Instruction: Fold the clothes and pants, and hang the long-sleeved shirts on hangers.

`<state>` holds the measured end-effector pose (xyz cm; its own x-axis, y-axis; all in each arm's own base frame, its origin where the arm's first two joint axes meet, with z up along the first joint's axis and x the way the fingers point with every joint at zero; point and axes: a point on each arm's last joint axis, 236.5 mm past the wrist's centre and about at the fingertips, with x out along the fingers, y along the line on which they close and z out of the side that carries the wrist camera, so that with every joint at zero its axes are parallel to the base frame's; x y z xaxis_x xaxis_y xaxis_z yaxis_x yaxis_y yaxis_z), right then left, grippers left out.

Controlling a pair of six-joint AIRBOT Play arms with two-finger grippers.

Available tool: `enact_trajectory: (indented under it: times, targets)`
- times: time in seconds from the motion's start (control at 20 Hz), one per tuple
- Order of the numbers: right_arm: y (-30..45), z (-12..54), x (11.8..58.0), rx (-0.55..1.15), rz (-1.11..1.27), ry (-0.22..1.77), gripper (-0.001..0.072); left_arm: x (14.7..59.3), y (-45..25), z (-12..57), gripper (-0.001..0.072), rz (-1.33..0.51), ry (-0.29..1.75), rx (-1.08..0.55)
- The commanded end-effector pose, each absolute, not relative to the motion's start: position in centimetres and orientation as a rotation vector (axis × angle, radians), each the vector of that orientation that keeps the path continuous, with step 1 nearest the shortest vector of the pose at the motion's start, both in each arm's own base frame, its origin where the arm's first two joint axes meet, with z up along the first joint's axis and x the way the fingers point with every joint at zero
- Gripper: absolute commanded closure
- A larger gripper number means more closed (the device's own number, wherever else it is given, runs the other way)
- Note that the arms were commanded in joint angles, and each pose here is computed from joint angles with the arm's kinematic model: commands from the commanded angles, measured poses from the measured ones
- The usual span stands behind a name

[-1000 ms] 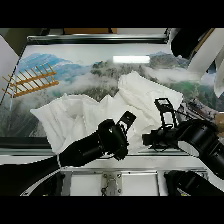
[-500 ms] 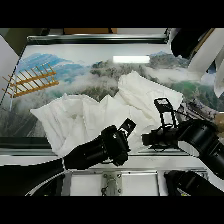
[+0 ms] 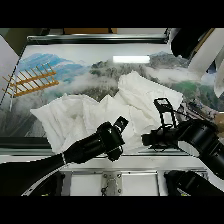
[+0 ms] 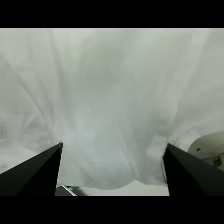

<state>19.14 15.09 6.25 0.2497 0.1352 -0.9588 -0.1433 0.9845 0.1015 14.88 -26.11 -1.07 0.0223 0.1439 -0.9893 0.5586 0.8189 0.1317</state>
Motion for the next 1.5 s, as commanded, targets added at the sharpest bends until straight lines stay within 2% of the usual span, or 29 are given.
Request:
enact_trajectory:
  times: [0.0,0.1,0.2,0.4,0.65,0.7,0.75,0.95,1.15,1.3,1.45]
  targets:
    - [15.1,6.3,19.1,-0.007,0.191,1.305,0.0698,15.7,-26.1,-0.5,0.0052,-0.355,1.507,0.551]
    - [15.1,6.3,19.1,-0.007,0.190,1.304,0.0699,16.4,-25.8,0.2,0.0053,-0.336,1.472,0.537]
    - [15.1,6.3,19.1,-0.007,0.191,1.305,0.0698,16.3,-25.5,0.1,0.0234,-0.325,1.493,0.523]
    - [15.1,6.3,19.1,-0.007,0.191,1.305,0.0699,15.0,-25.1,-1.6,0.0233,-0.329,1.546,0.515]
    - [15.1,6.3,19.1,-0.006,0.190,1.305,0.0698,17.1,-25.9,-1.6,0.0236,-0.286,1.466,0.445]
    - [15.1,6.3,19.1,-0.006,0.191,1.306,0.0698,17.3,-26.4,-1.6,0.0360,-0.289,1.452,0.416]
    - [15.1,6.3,19.1,-0.007,0.191,1.306,0.0698,17.7,-27.1,-1.6,0.0680,-0.309,1.430,0.398]
    - [13.5,7.2,20.7,-0.109,0.213,1.261,0.0699,22.5,-28.1,3.0,0.0693,-0.315,1.333,0.279]
    - [10.0,14.2,27.1,-0.123,0.164,1.161,0.0699,30.1,-29.5,15.8,0.0693,-0.406,1.056,0.095]
    - [10.3,19.7,31.3,-0.107,0.163,1.067,0.0699,32.2,-29.2,23.1,0.0693,-0.439,0.901,0.003]
    - [11.7,21.1,31.4,-0.079,0.182,1.044,0.0699,30.8,-27.4,21.9,0.0693,-0.381,0.986,0.043]
